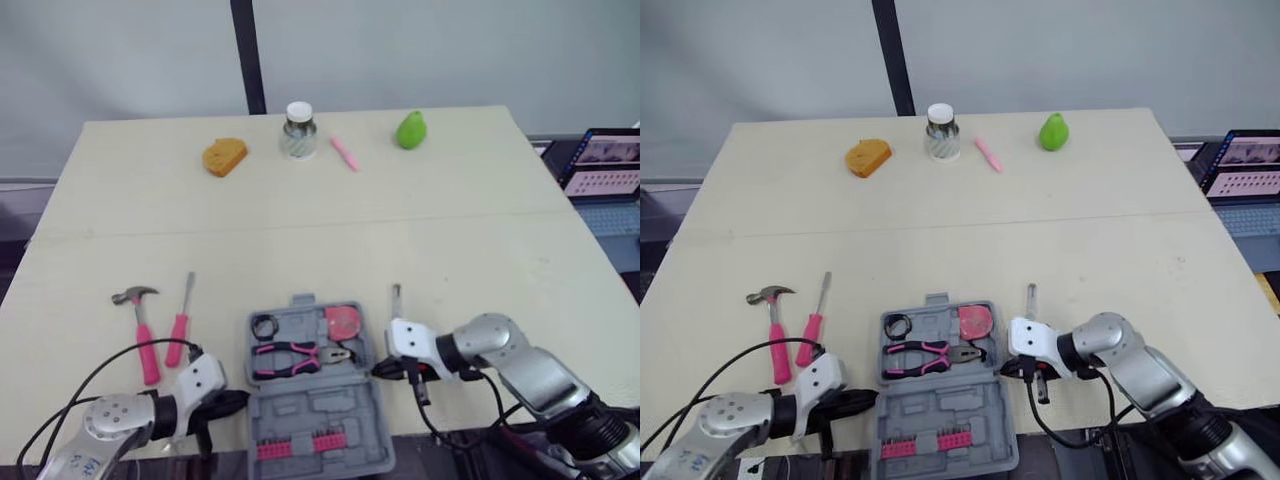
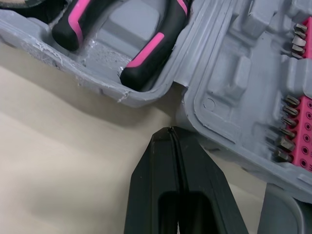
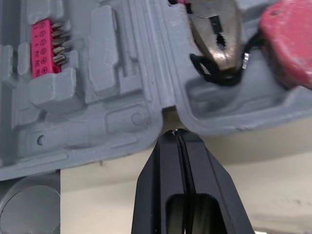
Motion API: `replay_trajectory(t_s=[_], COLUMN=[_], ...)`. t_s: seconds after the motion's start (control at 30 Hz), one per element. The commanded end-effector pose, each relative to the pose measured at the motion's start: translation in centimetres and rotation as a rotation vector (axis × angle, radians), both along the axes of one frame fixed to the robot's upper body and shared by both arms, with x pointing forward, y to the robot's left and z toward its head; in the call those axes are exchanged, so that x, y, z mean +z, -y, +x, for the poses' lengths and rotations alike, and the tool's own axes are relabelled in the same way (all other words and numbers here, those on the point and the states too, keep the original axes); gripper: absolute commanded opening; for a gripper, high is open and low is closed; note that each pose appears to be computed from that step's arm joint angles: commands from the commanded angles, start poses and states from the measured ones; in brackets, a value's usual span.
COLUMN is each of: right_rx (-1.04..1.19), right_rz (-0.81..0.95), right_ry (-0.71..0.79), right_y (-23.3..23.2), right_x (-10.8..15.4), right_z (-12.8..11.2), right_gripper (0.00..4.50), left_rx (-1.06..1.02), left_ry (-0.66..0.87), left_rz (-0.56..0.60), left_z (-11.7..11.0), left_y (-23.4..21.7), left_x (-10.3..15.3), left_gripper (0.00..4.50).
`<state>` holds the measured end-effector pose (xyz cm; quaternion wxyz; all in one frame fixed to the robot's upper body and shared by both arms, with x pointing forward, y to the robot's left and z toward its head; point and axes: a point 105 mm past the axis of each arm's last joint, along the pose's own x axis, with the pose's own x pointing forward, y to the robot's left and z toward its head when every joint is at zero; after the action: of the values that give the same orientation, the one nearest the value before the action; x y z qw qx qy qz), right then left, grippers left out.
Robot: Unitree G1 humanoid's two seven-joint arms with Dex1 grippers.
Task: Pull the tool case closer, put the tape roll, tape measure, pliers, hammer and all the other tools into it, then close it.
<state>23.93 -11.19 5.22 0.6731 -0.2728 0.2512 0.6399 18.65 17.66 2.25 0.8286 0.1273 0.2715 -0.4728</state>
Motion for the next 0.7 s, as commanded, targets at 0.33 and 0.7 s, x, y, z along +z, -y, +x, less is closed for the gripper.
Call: replay_trajectory(t_s=[0.33, 0.7], right_rx=[0.014, -0.045], right_rz=[0.018, 0.033], right_ry=[0.005, 0.043], right_y=[-0.9, -0.7], right_x=[-0.3, -0.1], right_z=[0.0, 1.3], right_gripper=[0.01, 0.01], left_rx=[0.002, 0.01], left_ry=[0.054, 0.111], left_rz=[-0.004, -0.002], left_z=[0.8, 3.9], left_y=[1.0, 0.7], left_x=[0.0, 1.1], left_gripper=[0.05, 0.05])
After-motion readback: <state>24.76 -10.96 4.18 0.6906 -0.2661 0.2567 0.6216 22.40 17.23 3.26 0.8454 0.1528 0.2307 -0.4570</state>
